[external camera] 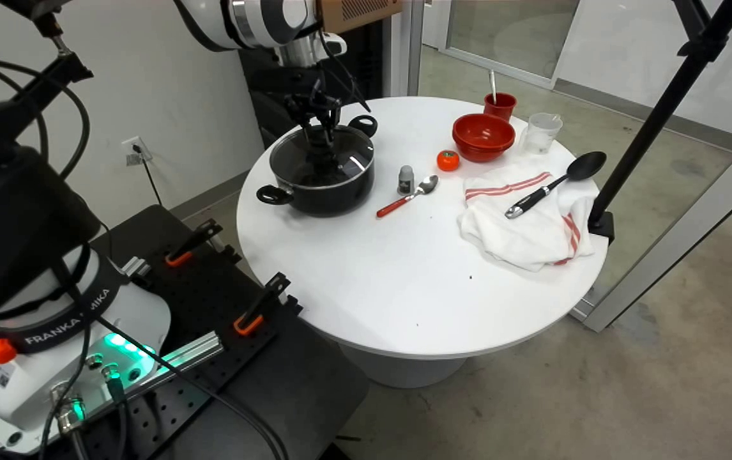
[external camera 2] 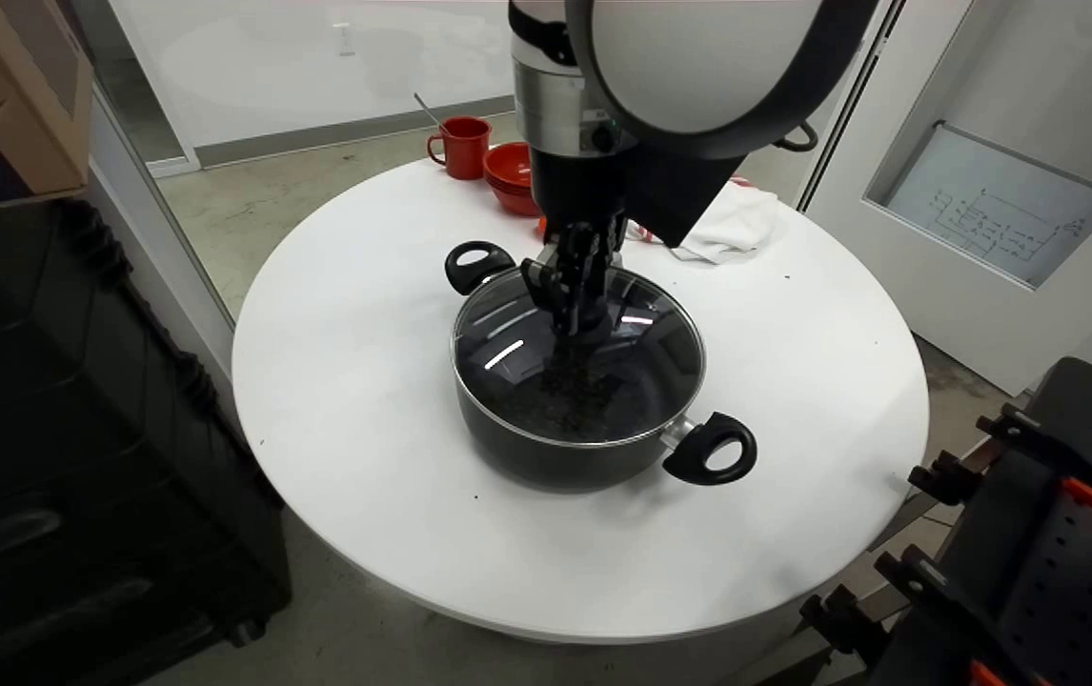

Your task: Uncover the pot and put the lid on the table

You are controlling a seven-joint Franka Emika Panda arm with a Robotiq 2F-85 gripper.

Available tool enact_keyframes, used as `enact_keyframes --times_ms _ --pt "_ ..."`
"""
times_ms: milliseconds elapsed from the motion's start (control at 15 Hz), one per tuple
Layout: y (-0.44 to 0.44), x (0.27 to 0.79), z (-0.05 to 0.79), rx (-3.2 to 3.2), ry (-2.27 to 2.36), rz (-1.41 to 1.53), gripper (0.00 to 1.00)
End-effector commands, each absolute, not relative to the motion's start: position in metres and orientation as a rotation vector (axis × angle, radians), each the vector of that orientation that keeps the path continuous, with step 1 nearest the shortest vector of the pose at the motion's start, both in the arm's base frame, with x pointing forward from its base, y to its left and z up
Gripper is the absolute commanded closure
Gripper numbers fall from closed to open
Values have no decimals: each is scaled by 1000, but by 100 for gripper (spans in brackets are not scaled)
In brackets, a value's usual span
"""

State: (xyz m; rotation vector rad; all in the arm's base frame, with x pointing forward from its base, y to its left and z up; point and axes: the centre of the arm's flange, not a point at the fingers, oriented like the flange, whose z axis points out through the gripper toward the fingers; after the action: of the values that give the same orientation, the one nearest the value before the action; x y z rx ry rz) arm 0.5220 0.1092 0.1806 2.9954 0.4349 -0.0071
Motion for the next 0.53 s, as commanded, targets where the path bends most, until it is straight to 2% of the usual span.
enact_keyframes --times_ms 0,467 --pt "117 523 197 2991 406 -40 75" --pt "130 533 263 2978 373 101 75"
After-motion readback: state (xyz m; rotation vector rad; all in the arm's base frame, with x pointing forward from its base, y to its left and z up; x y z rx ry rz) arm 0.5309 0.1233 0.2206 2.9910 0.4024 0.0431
